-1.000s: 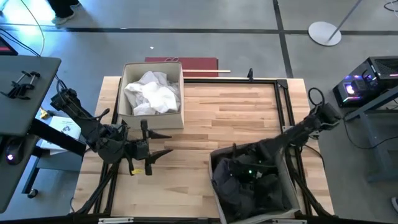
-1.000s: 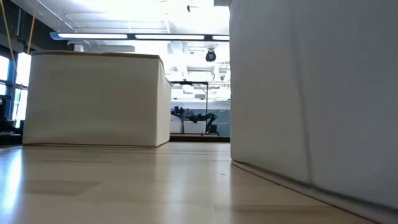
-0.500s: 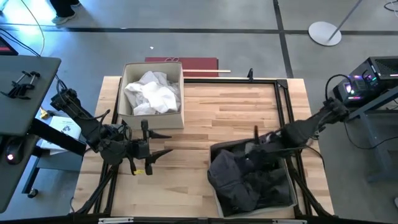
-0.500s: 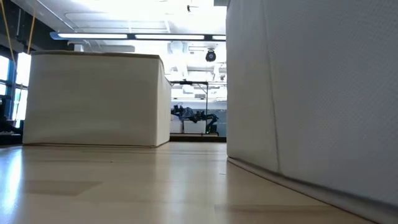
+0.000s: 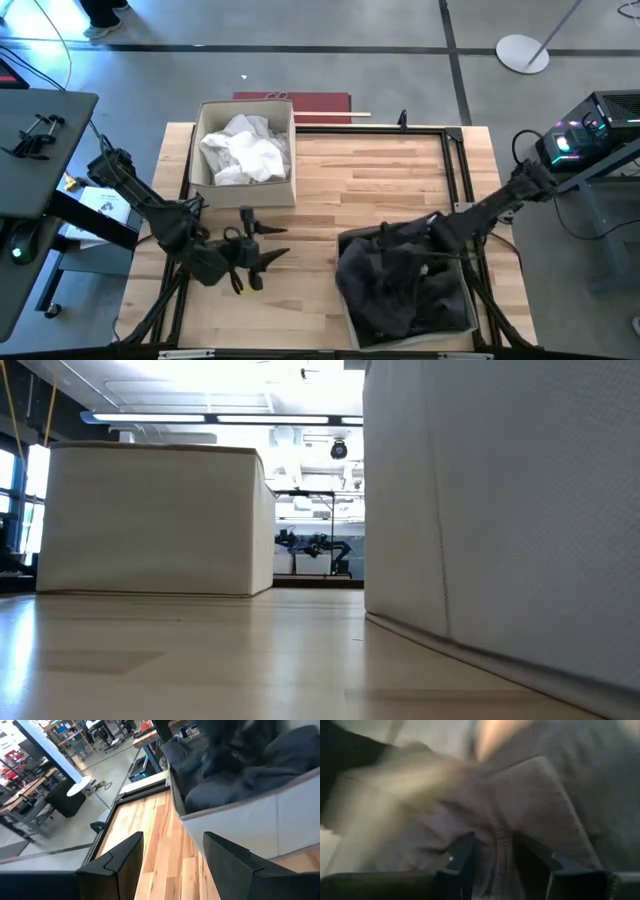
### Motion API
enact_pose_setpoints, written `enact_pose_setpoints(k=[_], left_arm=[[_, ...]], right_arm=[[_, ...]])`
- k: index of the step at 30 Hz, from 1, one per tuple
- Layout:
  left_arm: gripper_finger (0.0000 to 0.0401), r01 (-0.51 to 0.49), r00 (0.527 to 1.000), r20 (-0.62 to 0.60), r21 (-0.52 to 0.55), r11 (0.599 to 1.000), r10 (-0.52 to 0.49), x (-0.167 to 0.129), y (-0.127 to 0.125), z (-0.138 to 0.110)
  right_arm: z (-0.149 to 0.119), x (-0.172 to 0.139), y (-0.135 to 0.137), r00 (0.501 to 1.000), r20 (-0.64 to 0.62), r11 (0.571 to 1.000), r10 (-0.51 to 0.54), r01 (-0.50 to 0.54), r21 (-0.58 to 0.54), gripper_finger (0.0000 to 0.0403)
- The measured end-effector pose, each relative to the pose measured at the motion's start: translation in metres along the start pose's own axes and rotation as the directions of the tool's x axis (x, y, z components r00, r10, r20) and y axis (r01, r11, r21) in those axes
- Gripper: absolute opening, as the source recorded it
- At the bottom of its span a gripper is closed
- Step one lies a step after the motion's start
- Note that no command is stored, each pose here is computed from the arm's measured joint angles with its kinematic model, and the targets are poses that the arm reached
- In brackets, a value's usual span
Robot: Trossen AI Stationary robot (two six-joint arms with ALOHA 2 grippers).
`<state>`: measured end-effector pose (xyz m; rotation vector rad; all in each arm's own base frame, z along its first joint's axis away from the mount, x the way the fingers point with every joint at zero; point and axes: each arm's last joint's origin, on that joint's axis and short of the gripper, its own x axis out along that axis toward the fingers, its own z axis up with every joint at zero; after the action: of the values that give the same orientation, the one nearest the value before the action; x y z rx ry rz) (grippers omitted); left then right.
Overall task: Sort clothes
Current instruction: Put the black pants into the bottom laundry bin
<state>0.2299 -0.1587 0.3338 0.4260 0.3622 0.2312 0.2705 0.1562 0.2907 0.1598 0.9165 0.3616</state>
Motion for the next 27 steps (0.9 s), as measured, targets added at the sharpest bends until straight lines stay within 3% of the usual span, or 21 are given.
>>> enact_pose_setpoints(k=[4,9,12,17,20,23,27], left_arm=[[0.0200,-0.057,0.998,-0.019,0.025,0.998,0.058,0.005,-0.006,-0.003],[0.0200,-0.140,0.990,-0.017,0.028,0.990,0.140,0.002,-0.003,-0.003],[0.0200,-0.144,0.990,-0.008,0.010,0.989,0.144,-0.001,0.002,-0.001],[0.0200,-0.129,0.992,-0.005,0.004,0.992,0.129,-0.002,0.004,0.000],[0.0200,-0.124,0.992,-0.012,-0.004,0.992,0.124,-0.003,0.004,-0.001],[0.0200,-0.128,0.991,-0.037,-0.004,0.992,0.128,-0.002,0.004,-0.006],[0.0200,-0.142,0.988,-0.070,-0.020,0.990,0.141,-0.003,0.004,-0.011]], right_arm=[[-0.040,0.036,-0.046,0.994,-0.110,0.981,-0.029,0.049,0.190,0.0099],[-0.071,0.059,-0.072,0.998,-0.050,0.967,0.049,-0.035,0.253,0.0085],[-0.065,0.054,-0.073,0.998,-0.047,0.969,0.051,-0.038,0.243,0.0083],[-0.026,0.021,-0.051,0.999,-0.048,0.989,0.023,-0.016,0.148,0.0083],[0.001,-0.012,-0.027,0.998,-0.042,0.994,-0.042,0.046,0.101,0.0083],[0.012,-0.044,-0.007,0.980,-0.060,0.977,-0.188,0.193,0.090,0.0083],[0.009,-0.082,0.011,0.890,-0.063,0.872,-0.451,0.455,0.181,0.0083]])
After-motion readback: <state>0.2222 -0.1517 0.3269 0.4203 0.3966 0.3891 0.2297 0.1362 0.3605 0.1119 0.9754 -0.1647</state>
